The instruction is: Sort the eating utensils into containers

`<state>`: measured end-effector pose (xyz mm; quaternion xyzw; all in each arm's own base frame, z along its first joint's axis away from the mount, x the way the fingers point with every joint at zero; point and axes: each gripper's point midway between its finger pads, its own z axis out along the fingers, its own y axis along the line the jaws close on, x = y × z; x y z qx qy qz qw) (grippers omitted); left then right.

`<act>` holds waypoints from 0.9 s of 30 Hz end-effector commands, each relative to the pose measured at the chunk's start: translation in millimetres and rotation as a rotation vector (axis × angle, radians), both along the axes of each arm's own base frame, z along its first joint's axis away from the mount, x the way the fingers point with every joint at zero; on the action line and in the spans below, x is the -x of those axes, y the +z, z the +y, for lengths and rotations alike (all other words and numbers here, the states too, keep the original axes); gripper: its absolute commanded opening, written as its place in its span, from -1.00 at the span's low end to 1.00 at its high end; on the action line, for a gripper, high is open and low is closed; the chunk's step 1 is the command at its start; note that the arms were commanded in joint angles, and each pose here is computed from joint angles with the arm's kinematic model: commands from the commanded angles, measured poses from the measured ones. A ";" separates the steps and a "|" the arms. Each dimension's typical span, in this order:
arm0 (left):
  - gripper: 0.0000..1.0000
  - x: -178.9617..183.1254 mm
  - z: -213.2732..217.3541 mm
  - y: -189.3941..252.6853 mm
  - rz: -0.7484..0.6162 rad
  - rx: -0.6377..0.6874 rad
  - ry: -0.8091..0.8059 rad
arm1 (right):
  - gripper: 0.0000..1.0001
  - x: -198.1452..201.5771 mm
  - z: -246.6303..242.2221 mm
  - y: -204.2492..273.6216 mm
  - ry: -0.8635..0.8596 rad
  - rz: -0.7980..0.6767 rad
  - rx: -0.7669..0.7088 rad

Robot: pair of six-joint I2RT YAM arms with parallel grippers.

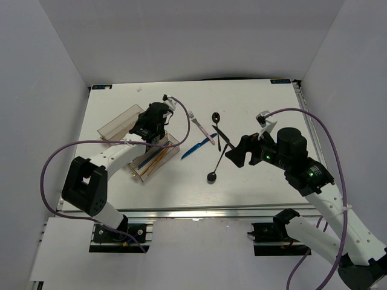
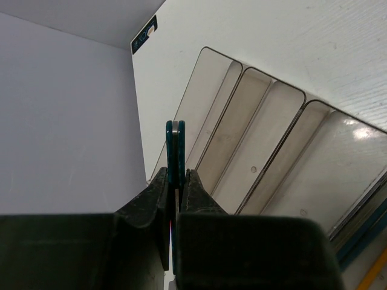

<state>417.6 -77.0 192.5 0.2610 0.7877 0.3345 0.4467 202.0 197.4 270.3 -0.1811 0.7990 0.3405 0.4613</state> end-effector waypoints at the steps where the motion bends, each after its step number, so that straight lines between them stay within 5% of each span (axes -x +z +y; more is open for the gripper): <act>1: -1.00 -10.8 -12.0 5.2 -0.042 0.063 -0.046 | 0.79 2.0 -0.8 -1.4 0.012 -0.007 0.002; 13: -0.90 -4.9 -17.4 -46.8 0.028 0.119 -0.046 | 0.79 -1.4 5.0 -7.4 0.017 0.021 -0.013; 20: -0.53 -3.7 -20.2 -56.7 0.029 0.166 -0.032 | 0.79 -4.5 4.2 -12.0 0.008 0.024 0.004; 27: 0.14 7.7 -17.7 -48.3 0.033 0.206 -0.026 | 0.79 -11.7 8.8 -17.0 0.017 0.035 0.022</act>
